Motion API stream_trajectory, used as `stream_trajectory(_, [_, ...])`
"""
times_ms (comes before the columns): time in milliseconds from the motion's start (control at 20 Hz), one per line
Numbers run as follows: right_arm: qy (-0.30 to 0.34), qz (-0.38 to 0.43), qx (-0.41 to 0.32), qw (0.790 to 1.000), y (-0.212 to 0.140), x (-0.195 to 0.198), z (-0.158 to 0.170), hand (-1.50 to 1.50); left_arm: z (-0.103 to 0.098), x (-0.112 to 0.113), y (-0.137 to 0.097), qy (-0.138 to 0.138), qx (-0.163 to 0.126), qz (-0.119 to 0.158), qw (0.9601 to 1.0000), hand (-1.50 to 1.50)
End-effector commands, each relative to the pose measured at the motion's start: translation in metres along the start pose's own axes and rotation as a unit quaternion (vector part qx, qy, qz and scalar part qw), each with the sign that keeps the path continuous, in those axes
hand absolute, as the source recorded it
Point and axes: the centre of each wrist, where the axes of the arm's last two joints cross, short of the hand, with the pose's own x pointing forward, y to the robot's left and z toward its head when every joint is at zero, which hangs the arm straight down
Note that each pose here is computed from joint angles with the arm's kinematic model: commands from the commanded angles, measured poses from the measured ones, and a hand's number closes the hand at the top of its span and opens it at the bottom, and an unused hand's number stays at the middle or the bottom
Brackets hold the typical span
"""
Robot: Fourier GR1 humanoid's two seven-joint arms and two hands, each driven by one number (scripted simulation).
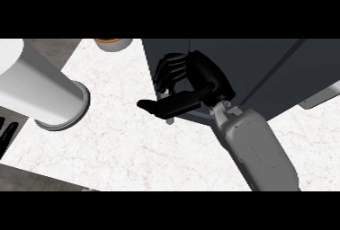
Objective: Pick up the bottled water, place it into the cabinet and close the cabinet
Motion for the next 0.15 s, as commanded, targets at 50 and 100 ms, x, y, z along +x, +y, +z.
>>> stream_trajectory(50, [-0.012, -0.042, -0.075, 0.996, -0.0139, 0.0252, -0.0349, -1.5, 0.0045, 0.0001, -0.002, -0.001, 0.001, 0.007, 1.0, -1.5])
stream_trajectory(100, [-0.011, -0.043, -0.078, 0.996, -0.0142, 0.0242, -0.0369, -1.5, 0.0035, 0.0074, 0.005, 0.002, 0.004, -0.008, 1.0, -1.5])
